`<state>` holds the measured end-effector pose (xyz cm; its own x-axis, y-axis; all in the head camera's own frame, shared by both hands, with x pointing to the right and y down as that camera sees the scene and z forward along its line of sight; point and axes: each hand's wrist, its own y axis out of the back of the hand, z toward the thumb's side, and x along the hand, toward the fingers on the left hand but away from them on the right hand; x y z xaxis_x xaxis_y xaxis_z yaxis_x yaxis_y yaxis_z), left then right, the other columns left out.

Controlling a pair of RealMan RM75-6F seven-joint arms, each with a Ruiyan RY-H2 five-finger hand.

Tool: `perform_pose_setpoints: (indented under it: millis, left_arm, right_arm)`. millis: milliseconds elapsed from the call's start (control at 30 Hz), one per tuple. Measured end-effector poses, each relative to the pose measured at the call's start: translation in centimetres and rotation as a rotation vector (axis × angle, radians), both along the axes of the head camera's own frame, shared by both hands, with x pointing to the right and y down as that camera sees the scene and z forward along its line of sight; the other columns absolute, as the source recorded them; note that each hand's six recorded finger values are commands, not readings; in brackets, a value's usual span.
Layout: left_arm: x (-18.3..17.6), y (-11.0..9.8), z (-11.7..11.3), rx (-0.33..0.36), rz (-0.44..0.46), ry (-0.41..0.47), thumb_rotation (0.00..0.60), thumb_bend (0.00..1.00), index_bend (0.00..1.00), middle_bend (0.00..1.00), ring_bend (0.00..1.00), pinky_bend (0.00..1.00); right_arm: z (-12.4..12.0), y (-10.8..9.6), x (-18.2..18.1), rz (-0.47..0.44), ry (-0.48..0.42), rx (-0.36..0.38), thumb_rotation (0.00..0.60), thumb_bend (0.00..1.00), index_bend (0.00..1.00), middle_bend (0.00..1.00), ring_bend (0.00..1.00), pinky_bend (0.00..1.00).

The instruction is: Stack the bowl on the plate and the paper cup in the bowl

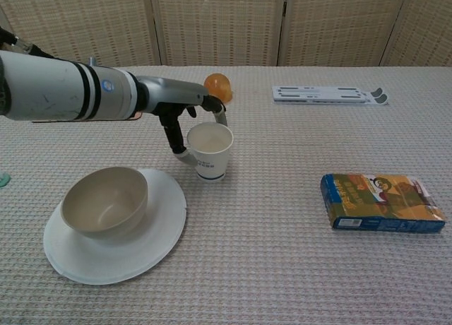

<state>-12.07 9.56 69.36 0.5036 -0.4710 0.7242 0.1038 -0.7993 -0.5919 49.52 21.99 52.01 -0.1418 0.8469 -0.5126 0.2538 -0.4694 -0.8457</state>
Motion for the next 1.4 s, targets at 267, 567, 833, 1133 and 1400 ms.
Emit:
perform_pose_setpoints:
  millis: [267, 567, 833, 1133, 1400]
  left_arm:
    - [0.4, 0.0, 0.2, 0.01, 0.005, 0.008, 0.6, 0.24, 0.33, 0.06, 0.0, 0.16]
    - [0.6, 0.0, 0.1, 0.023, 0.009, 0.024, 0.6, 0.24, 0.38, 0.07, 0.0, 0.16]
    - [0.0, -0.6, -0.9, 0.039, -0.006, 0.03, 0.6, 0.24, 0.39, 0.07, 0.0, 0.16]
    - [-1.9, -1.4, -3.5, 0.031, -0.049, 0.021, 0.6, 0.24, 0.39, 0.07, 0.0, 0.16]
    - [-4.2, -0.3, -7.2, 0.022, -0.086, 0.0, 0.6, 0.24, 0.38, 0.07, 0.0, 0.16]
  right_arm:
    - [-0.2, 0.0, 0.1, 0.001, -0.007, 0.004, 0.6, 0.22, 0.0, 0.0, 0.0, 0.0]
    - [-0.2, 0.0, 0.1, -0.002, -0.008, 0.004, 0.6, 0.22, 0.0, 0.0, 0.0, 0.0]
    - [0.0, 0.0, 0.0, -0.002, 0.001, 0.0, 0.6, 0.22, 0.0, 0.0, 0.0, 0.0]
    - [0.4, -0.2, 0.0, -0.006, 0.016, -0.012, 0.6, 0.22, 0.0, 0.0, 0.0, 0.0]
    - [1.1, -0.3, -0.4, -0.018, 0.02, -0.032, 0.6, 0.22, 0.0, 0.0, 0.0, 0.0]
